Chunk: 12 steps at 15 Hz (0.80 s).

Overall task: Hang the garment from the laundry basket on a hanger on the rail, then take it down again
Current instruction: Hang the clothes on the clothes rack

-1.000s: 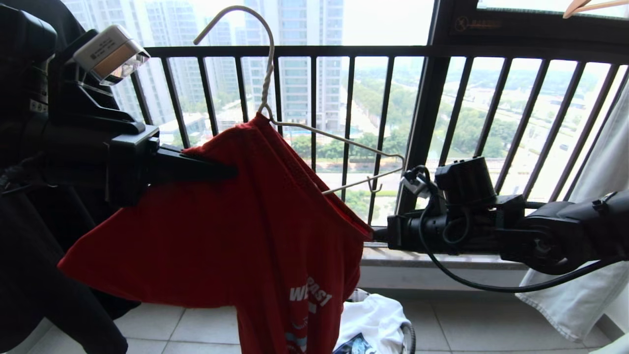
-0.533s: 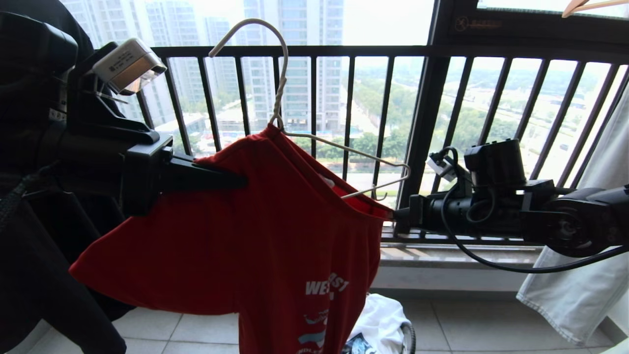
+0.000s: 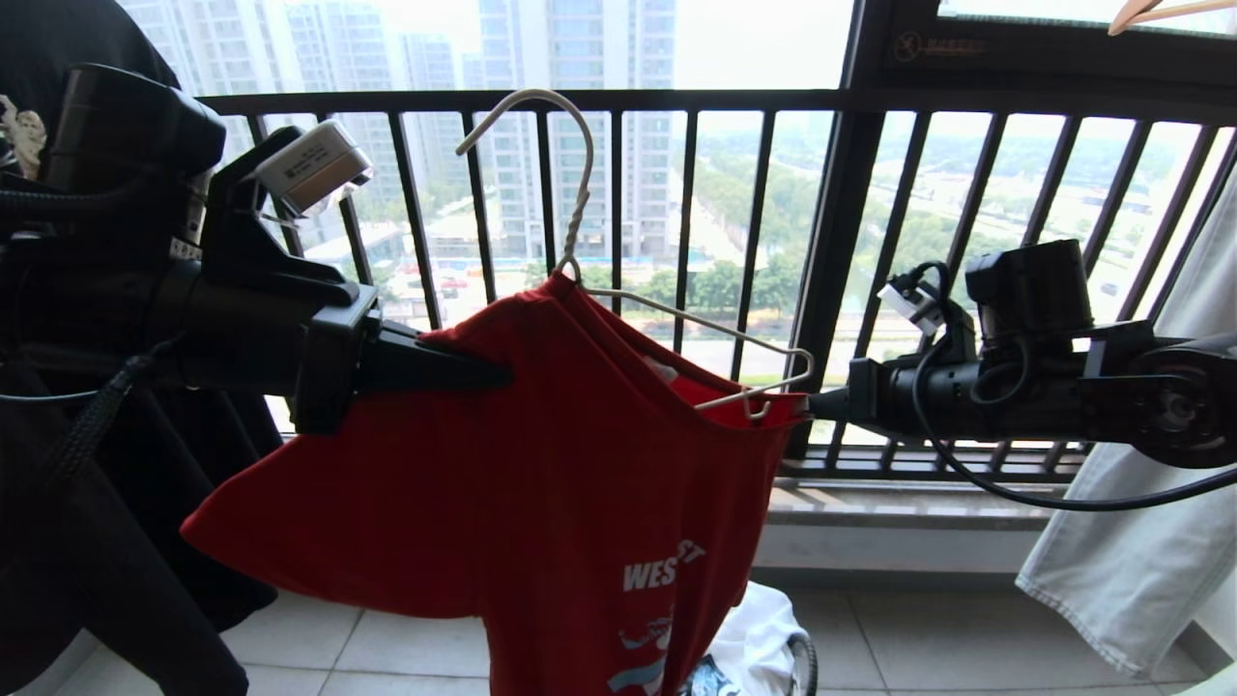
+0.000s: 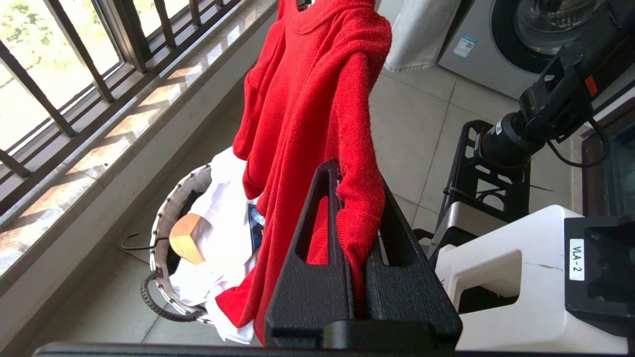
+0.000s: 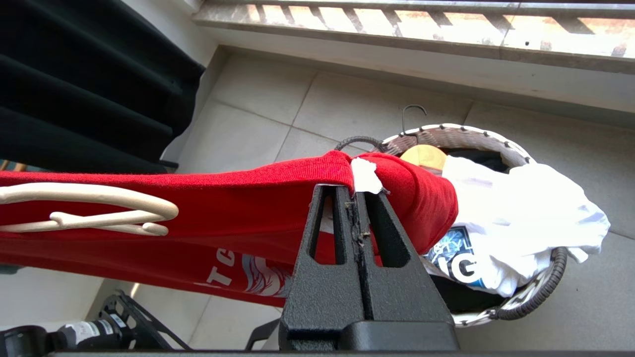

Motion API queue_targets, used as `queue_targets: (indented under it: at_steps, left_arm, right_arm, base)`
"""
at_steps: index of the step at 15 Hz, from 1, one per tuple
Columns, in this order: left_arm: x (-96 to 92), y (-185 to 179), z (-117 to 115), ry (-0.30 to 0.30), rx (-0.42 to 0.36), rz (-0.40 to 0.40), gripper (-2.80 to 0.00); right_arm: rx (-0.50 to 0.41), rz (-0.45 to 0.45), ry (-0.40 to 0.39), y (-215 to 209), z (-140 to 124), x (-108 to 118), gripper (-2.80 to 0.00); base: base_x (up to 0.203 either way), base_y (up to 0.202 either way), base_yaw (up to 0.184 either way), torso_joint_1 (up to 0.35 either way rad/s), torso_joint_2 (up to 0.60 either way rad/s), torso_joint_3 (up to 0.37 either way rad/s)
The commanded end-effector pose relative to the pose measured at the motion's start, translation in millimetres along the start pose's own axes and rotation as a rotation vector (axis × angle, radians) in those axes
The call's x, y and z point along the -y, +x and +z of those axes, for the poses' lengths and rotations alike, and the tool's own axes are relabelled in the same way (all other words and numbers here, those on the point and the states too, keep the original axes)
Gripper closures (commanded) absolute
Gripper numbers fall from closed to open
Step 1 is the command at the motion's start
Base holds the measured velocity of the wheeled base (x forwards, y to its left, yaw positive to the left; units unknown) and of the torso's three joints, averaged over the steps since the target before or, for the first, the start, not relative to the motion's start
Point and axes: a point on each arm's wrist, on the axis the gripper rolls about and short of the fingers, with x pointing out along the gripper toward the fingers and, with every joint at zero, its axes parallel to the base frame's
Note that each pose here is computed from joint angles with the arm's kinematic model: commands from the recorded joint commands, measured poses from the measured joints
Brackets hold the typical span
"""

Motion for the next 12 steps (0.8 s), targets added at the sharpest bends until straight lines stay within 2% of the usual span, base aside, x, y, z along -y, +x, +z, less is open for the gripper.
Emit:
queue_targets:
  at_steps: [1,5,12]
  left_arm:
    - [-5.7,5,-3,-0.016,-0.012,-0.007,0.0]
    - [-10.2,9,-4,-0.008,-0.011,0.011,0.0]
    - [-7.0,24,-10,-0.019,-0.04,-0.039,0.0]
  right_arm:
    - [0.015,0.016,0.001,-14,7,-3,0.0]
    - [-0.04,-0.01,0.031,-31,19,-6,0.0]
    - [-0.052,-0.03,0.055,-44,29,-10,0.0]
  base:
    - [0.0,0.0,0.0,0.0,0.0,0.0]
    - [0.0,0.0,0.0,0.0,0.0,0.0]
    - [0.0,0.0,0.0,0.0,0.0,0.0]
